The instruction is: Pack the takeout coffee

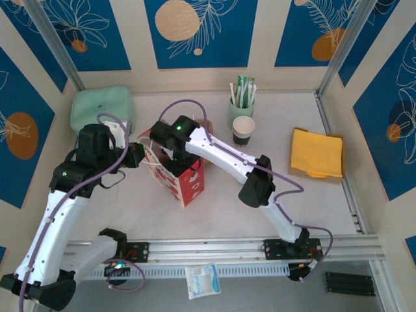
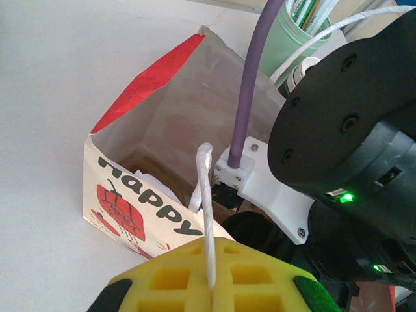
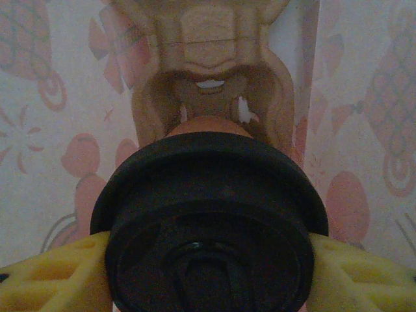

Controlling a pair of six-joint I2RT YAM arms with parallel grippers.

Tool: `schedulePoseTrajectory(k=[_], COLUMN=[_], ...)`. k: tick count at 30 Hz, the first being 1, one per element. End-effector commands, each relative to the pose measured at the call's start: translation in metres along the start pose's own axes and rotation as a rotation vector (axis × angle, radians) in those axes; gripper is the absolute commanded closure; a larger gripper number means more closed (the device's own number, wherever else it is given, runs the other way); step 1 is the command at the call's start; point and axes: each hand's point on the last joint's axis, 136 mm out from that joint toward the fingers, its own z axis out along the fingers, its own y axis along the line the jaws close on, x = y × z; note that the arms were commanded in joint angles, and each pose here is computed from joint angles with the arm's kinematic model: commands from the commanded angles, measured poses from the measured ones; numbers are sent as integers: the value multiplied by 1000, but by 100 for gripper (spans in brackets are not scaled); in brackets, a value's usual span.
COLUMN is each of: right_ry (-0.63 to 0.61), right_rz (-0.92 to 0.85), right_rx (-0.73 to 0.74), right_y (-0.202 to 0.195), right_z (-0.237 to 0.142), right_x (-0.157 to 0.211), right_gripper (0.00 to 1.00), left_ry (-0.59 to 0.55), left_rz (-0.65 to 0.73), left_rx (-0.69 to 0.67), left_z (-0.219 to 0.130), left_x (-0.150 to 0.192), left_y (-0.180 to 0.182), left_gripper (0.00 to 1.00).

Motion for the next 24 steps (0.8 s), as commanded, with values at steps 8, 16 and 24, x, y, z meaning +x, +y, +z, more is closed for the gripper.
schedulePoseTrajectory(k=[8, 16, 24], right_ry=[24, 23, -23], right_rz=[-20, -20, 6], right_rx=[-15, -17, 27], right_y=[6, 6, 0], right_z=[1, 1, 1], right_x=[6, 5, -1], right_gripper=[47, 47, 47], left_ry=[-15, -14, -12], left_rz=[-9, -8, -11], left_rx=[20, 18, 19], left_z=[0, -1, 0], left_x=[-6, -6, -5], left_y=[-3, -3, -3], left_gripper=[100, 100, 100])
